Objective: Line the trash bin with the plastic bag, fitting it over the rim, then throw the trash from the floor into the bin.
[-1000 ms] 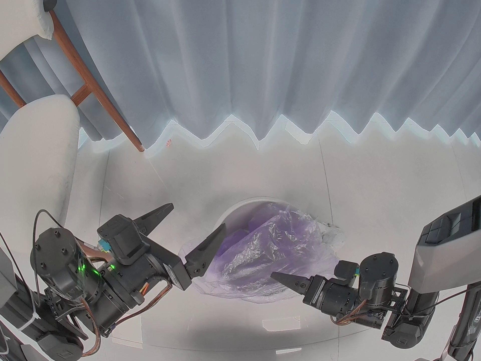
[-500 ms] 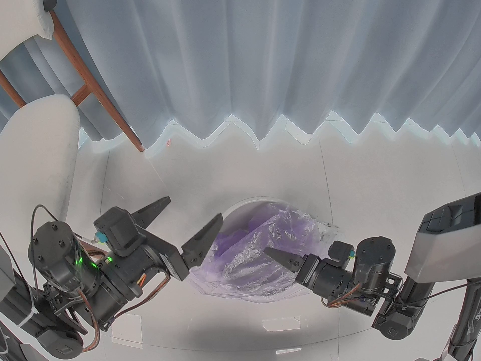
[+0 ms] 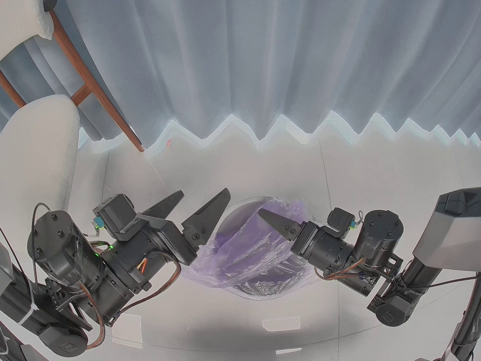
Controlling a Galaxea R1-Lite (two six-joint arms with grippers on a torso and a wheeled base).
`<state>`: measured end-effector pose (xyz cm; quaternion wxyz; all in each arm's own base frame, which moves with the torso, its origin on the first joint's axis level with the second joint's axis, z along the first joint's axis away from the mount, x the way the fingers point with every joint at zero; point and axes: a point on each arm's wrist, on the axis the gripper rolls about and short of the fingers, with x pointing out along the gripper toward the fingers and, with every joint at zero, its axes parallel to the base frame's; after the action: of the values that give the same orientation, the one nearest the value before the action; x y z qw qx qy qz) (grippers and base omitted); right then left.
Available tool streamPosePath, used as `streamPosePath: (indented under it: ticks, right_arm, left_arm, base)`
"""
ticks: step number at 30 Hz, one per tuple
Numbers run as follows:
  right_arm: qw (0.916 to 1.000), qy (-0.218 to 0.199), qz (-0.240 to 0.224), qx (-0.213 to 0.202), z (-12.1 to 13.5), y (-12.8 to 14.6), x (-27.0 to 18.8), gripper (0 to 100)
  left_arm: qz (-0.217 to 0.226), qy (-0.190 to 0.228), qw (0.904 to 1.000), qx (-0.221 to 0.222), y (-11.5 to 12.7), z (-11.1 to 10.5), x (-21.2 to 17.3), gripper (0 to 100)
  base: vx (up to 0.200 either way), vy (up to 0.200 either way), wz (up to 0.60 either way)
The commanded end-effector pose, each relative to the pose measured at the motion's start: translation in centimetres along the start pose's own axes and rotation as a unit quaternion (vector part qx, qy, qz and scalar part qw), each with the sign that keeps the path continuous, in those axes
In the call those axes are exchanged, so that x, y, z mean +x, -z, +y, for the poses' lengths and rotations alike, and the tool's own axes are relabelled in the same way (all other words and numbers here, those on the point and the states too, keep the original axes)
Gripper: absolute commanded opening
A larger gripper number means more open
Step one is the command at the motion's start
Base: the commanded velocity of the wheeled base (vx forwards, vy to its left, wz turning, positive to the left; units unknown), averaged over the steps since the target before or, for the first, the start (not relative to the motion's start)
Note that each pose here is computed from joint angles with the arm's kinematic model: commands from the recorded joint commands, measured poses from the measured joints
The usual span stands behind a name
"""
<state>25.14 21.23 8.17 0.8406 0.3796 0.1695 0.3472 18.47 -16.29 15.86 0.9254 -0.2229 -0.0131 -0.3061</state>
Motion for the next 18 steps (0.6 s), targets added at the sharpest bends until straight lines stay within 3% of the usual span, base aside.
streamPosePath:
  ticks: [1, 6, 12, 13, 15, 18]
  right_arm:
    - [0.9996, -0.02, -0.019, -0.008, 0.9, -0.9, -0.2, 100]
    - [0.9994, -0.019, -0.028, -0.007, 1.0, -1.4, -0.4, 100]
    - [0.9993, -0.012, -0.034, -0.007, 0.6, -1.8, -0.6, 100]
    - [0.9991, -0.005, -0.043, -0.004, 0.6, -2.0, -0.7, 100]
    - [0.9988, 0.001, -0.05, -0.001, 0.4, -2.1, -0.7, 100]
    - [0.9986, 0.001, -0.053, 0.0, 0.4, -2.3, -0.5, 100]
  left_arm:
    - [0.05, 0.015, 0.9944, -0.091, 2.5, -1.3, 1.1, 100]
    - [0.088, 0.001, 0.9777, -0.191, 4.8, -1.1, 1.9, 100]
    - [0.106, 0.003, 0.9643, -0.243, 5.2, -1.1, 1.6, 100]
    - [0.107, -0.002, 0.9544, -0.278, 5.2, -1.1, 1.2, 100]
    - [0.107, -0.005, 0.9444, -0.311, 5.0, -1.1, 0.9, 100]
    - [0.11, -0.005, 0.9378, -0.329, 4.6, -1.3, -0.2, 100]
  base:
    - [0.0, 0.0, 0.0]
    - [0.0, 0.0, 0.0]
    - [0.0, 0.0, 0.0]
    - [0.0, 0.0, 0.0]
    - [0.0, 0.0, 0.0]
    - [0.0, 0.0, 0.0]
